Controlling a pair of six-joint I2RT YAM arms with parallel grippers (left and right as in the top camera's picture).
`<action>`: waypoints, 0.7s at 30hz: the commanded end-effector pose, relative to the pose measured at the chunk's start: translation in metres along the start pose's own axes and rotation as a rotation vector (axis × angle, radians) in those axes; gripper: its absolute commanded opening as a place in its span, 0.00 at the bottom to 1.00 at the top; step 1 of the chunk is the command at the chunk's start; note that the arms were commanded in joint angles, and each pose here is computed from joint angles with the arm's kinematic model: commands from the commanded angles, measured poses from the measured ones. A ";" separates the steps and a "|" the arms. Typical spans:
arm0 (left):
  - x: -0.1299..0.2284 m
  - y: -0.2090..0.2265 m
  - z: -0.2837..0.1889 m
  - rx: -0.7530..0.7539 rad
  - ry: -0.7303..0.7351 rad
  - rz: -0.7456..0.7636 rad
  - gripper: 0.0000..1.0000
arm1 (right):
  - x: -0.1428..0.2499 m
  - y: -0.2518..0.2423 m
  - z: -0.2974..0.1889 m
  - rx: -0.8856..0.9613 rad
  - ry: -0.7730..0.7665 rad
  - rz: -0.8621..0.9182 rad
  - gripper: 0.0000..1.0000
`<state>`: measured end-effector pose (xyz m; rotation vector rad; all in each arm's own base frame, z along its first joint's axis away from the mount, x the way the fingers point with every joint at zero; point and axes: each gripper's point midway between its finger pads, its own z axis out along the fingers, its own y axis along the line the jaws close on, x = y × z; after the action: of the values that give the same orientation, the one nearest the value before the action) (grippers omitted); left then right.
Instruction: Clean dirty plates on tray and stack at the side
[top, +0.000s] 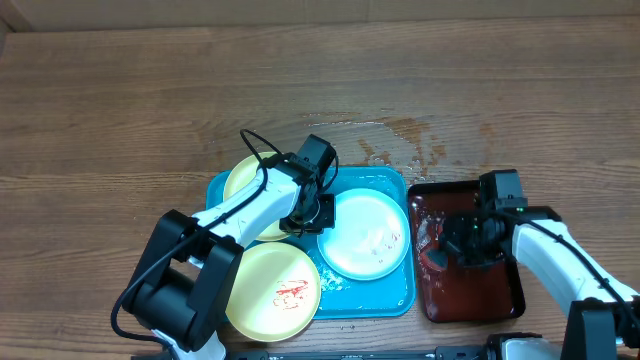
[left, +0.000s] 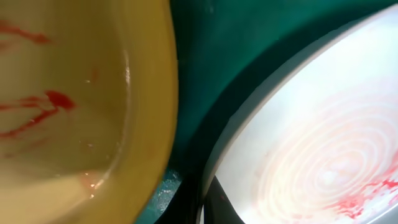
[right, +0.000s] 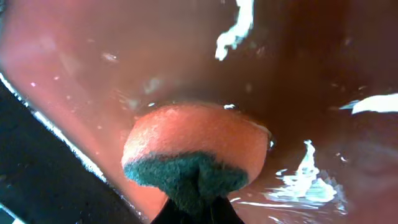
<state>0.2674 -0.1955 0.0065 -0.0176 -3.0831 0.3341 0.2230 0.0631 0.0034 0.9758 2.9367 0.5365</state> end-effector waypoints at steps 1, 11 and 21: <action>-0.014 0.001 0.003 -0.034 -0.038 -0.059 0.04 | 0.004 0.001 0.002 -0.020 0.003 0.056 0.04; -0.012 -0.004 0.003 -0.010 -0.027 -0.069 0.04 | -0.003 0.026 -0.034 -0.023 0.024 -0.219 0.04; -0.010 -0.007 0.003 0.005 -0.013 -0.049 0.04 | -0.009 0.089 -0.105 -0.128 -0.025 -0.653 0.04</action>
<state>0.2752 -0.1960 0.0073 0.0598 -3.1030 0.3214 0.2692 0.0707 0.1072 0.3661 2.9602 0.5597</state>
